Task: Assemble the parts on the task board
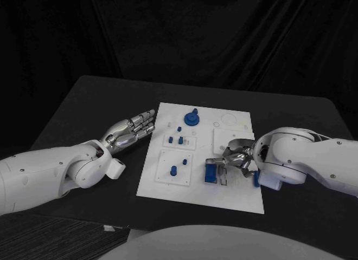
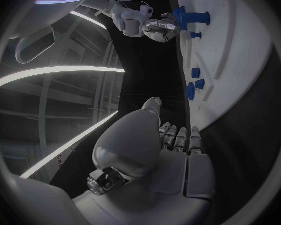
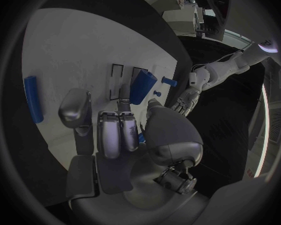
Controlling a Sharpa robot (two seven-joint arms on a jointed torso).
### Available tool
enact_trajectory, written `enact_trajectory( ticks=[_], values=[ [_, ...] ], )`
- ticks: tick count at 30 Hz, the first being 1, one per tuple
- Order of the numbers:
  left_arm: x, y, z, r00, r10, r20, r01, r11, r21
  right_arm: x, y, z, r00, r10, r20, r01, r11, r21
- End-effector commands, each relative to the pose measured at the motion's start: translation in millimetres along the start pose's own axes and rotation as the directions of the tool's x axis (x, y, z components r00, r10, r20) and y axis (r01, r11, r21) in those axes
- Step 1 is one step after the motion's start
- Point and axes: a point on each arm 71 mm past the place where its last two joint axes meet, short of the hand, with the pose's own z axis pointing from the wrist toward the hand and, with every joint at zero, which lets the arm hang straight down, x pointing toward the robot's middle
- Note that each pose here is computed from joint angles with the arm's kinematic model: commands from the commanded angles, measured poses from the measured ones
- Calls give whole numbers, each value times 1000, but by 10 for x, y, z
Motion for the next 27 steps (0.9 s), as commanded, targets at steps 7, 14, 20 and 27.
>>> enact_trajectory(
  ticks=[7, 14, 20, 27],
  values=[
    [16, -6, -1, 1000, -14, -12, 14, 1000, 12, -65, 45, -251, 978, -1, 211, 47, 976, -213],
    [3, -11, -17, 1000, -12, -7, 12, 1000, 17, 16, 102, -396, 935, -152, 321, 252, 921, -298],
    [4, -12, -19, 1000, -13, -8, 13, 1000, 18, 173, 59, -377, 913, -244, 326, 343, 893, -291],
    [-3, -11, -28, 1000, -13, -7, 13, 1000, 15, 312, -3, -319, 914, -271, 302, 358, 890, -282]
  ],
)
